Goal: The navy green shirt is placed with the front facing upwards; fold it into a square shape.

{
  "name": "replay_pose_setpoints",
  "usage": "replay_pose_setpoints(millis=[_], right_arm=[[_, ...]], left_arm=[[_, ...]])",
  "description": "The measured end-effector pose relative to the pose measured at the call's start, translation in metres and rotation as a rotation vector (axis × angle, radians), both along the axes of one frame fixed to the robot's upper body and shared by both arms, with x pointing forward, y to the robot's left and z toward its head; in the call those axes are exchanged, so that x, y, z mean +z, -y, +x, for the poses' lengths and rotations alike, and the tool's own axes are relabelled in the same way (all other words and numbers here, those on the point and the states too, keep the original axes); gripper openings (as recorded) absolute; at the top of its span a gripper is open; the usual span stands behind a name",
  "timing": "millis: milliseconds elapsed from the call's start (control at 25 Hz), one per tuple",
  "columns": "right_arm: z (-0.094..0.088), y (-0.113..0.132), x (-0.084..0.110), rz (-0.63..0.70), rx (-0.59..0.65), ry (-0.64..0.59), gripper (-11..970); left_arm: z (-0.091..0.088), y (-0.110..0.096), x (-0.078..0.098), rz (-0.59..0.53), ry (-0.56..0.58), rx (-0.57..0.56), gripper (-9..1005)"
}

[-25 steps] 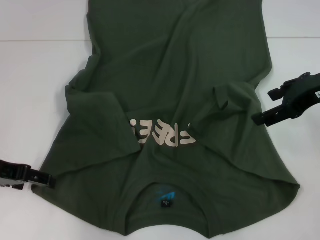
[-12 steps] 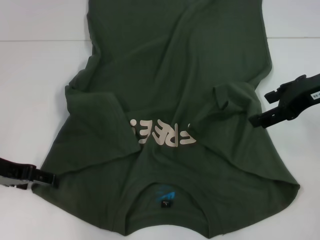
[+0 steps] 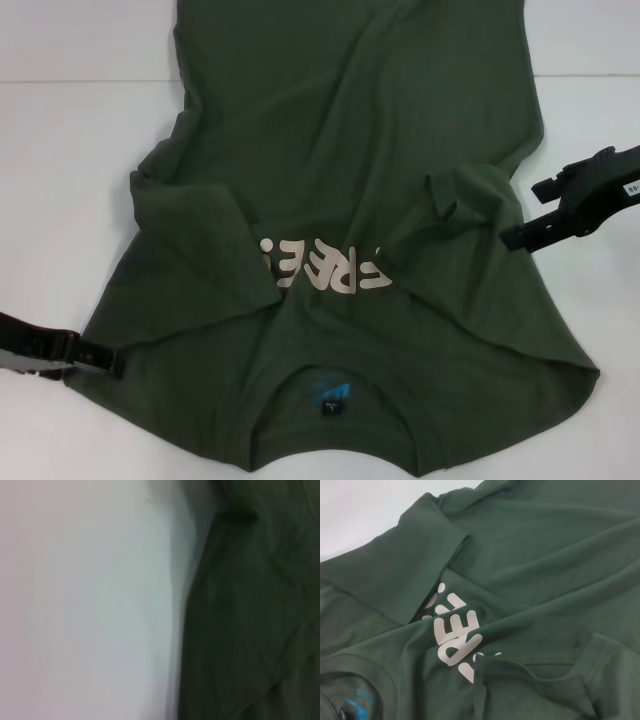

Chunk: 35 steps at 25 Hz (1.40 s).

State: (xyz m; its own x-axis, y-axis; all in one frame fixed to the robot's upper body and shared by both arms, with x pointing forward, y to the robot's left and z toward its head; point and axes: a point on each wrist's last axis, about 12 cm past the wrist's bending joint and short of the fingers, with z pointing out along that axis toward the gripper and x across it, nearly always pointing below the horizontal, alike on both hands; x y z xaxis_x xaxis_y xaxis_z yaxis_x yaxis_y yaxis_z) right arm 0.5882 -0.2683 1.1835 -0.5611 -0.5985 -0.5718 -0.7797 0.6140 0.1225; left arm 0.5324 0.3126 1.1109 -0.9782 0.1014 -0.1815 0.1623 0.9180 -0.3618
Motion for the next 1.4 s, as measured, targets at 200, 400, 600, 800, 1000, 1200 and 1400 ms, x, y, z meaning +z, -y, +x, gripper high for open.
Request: replay_pose_setpoints(millis=[200,400,600,800,1000,1200,1400], right_arm=[[0.0009,0.0002,0.0002,-0.001,-0.004,0.007,907],[0.0018,0.0002,0.0004,-0.001,-0.008,0.013,906],[0.0027,0.0,0.0007,-0.001,-0.01,0.018,906],[0.0031,-0.0001,0.0004,-0.001,-0.011,0.018,906],[0.003,-0.0001,-0.001,0.001,-0.011,0.014,906],[0.0032,0.0004,-0.0017,-0.003,-0.014,0.013,907],[0.0047,0.0008,-0.0014,-0.009,-0.02,0.022,907]], left_arm=[[-0.0001,0.002,-0.0019,-0.005,-0.012,-0.006,916],[0.0007,0.0038,-0.0014,-0.005,-0.014,-0.012,916],[0.0028,0.0062,0.0001,-0.013,-0.01,-0.012,910],[0.0046,0.0081,-0.0021,-0.011,-0.016,-0.016,876],[0.0067,0.0059,-0.0029,0.009,-0.004,-0.007,842],[0.0072,0.0026,-0.0043,0.018,0.004,-0.015,807],[0.0057,0.0064,-0.0055,0.028,-0.007,-0.036,773]])
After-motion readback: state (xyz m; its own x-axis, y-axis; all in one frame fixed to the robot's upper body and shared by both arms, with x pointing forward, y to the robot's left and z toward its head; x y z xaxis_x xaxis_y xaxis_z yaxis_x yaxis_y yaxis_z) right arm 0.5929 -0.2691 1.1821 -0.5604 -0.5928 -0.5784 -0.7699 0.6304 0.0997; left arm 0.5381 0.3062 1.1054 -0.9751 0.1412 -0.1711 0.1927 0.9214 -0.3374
